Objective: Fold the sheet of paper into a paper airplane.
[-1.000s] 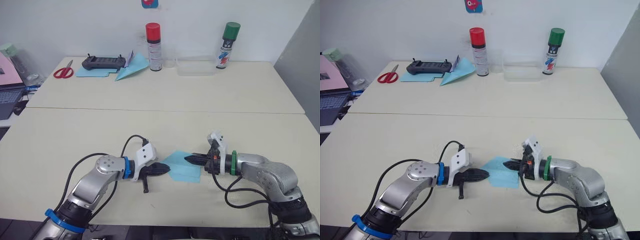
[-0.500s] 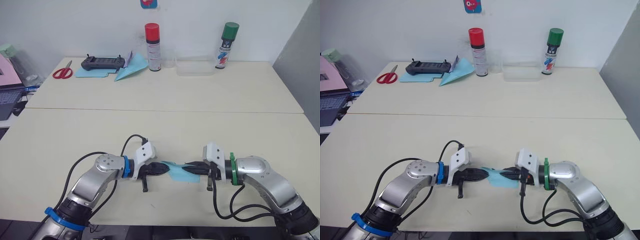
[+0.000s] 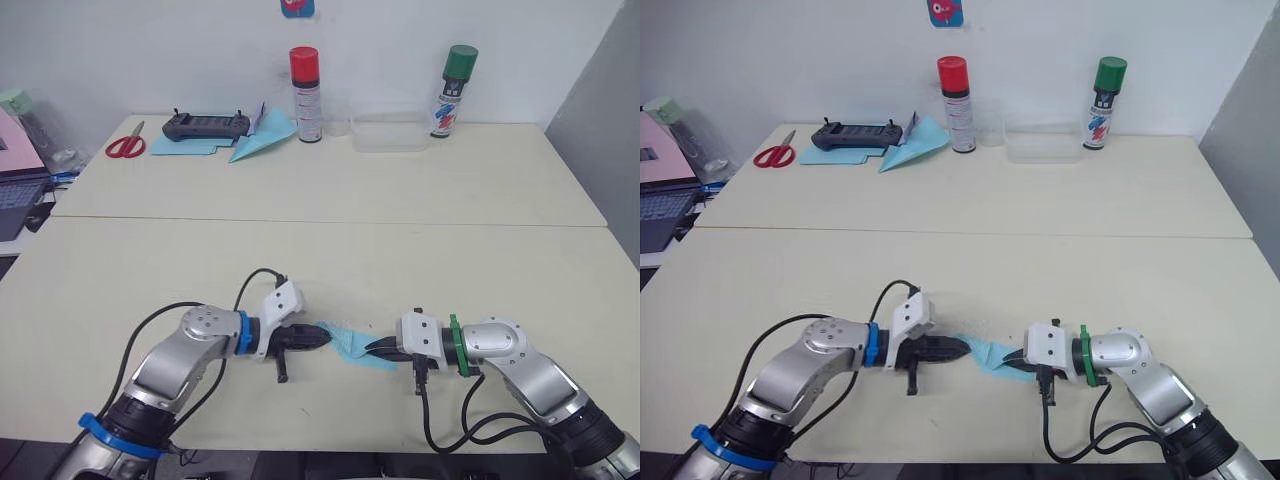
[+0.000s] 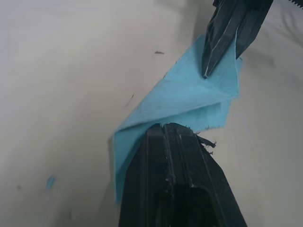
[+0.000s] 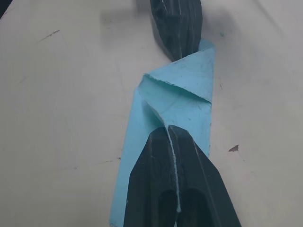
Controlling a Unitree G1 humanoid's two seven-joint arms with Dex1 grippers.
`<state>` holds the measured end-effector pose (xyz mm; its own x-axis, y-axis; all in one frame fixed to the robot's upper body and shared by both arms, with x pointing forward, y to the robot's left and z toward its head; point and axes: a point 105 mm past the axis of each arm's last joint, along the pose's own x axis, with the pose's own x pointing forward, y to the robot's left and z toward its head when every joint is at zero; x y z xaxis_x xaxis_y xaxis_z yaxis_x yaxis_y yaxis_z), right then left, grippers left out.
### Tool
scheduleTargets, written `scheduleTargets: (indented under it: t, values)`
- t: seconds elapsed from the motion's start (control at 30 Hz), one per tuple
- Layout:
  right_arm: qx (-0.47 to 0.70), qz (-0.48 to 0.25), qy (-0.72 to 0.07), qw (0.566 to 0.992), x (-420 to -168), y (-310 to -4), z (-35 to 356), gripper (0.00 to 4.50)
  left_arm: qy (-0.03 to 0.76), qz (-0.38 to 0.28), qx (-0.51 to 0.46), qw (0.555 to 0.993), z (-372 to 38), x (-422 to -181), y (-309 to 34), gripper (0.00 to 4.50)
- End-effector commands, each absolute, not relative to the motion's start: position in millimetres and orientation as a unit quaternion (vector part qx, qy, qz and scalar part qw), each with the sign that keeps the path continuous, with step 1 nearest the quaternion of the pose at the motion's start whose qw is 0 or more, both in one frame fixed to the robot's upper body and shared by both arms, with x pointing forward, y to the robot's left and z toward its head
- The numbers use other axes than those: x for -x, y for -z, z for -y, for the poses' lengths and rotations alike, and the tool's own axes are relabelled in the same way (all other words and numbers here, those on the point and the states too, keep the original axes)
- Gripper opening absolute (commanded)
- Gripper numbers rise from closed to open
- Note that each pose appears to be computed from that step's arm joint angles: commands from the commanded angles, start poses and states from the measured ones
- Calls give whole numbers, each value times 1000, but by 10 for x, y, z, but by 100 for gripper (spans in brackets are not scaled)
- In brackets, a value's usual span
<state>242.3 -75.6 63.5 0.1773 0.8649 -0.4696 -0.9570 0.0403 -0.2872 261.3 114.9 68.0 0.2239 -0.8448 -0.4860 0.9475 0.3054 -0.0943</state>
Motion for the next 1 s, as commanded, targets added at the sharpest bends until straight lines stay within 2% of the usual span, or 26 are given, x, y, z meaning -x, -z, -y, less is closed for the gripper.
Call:
scheduleTargets:
  t: [0.03,0.13,0.27,0.53,0.6,0.7,0.87,0.93,1.0]
  values:
    - [284,-92,-645,703,-2378,-576,771,2,572,-236,-101,779,-1276,-2677,-868,0]
    - [284,-93,-645,703,-2376,-571,777,2,581,-207,-86,783,-1184,-2735,-1064,0]
    - [284,-96,-646,702,-2369,-550,787,2,589,-172,-79,786,-945,-2752,-1108,0]
    - [279,-93,-646,704,-2358,-585,768,2,593,-190,-101,776,-780,-2674,-847,0]
    - [278,-90,-649,703,-2360,-618,761,2,588,-217,-120,770,-830,-2649,-677,0]
    - [248,-125,-674,685,-2252,-657,773,66,580,-248,-136,764,-896,-2639,-486,0]
    - [205,-188,-701,657,-2070,-784,869,241,583,-253,-135,760,-894,-2648,-438,0]
    - [187,-213,-703,653,-2049,-845,940,241,583,-253,-137,760,-893,-2664,-423,0]
    - [181,-211,-690,668,-2126,-914,979,241,581,-252,-138,762,-888,-2682,-415,0]
